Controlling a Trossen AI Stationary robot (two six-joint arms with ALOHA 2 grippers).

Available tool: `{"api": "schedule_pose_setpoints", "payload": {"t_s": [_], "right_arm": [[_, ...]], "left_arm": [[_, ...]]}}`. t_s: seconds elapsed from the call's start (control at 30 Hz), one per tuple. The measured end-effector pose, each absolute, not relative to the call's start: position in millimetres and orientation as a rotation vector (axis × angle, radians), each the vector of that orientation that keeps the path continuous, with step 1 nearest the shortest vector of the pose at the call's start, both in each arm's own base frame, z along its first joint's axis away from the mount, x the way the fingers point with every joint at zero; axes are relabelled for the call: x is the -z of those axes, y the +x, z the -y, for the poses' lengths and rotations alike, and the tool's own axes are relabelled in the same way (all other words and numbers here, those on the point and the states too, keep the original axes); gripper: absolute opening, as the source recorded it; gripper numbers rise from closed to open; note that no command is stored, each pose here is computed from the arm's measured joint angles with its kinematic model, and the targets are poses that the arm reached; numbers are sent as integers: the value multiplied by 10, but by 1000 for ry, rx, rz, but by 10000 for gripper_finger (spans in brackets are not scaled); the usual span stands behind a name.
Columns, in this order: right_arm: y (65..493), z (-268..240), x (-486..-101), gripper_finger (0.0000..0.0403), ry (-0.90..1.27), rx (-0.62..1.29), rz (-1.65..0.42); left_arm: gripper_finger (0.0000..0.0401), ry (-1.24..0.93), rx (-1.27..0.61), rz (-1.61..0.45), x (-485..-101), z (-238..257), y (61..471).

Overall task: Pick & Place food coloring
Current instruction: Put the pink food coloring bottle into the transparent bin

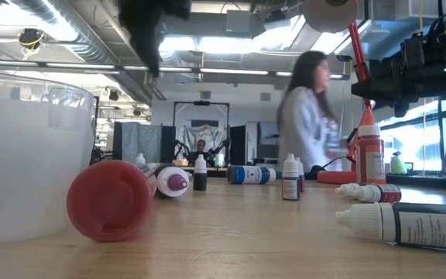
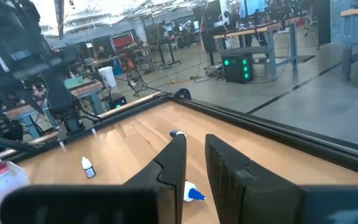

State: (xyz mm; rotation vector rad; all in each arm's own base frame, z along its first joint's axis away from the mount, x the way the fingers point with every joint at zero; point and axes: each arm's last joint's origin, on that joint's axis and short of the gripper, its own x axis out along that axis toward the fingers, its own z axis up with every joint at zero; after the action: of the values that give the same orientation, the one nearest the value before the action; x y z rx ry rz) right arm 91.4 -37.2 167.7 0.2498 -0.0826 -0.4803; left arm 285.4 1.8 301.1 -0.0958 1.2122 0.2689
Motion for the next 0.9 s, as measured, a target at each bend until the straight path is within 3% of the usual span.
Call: {"api": "schedule_pose_setpoints", "payload": {"t_s": [0.17,0.4,0.9], "right_arm": [[914,373,-1676,65,250,481,82],[914,373,-1676,65,251,481,83],[919,380,-1668,65,254,497,74]], "left_arm": [[212,-128,-260,-1200,-2662,-62,2701],[212,-142,-249,-1077,-2292,-61,2784],[212,-161,-245,-1188,-1803,-53,2740]]}}
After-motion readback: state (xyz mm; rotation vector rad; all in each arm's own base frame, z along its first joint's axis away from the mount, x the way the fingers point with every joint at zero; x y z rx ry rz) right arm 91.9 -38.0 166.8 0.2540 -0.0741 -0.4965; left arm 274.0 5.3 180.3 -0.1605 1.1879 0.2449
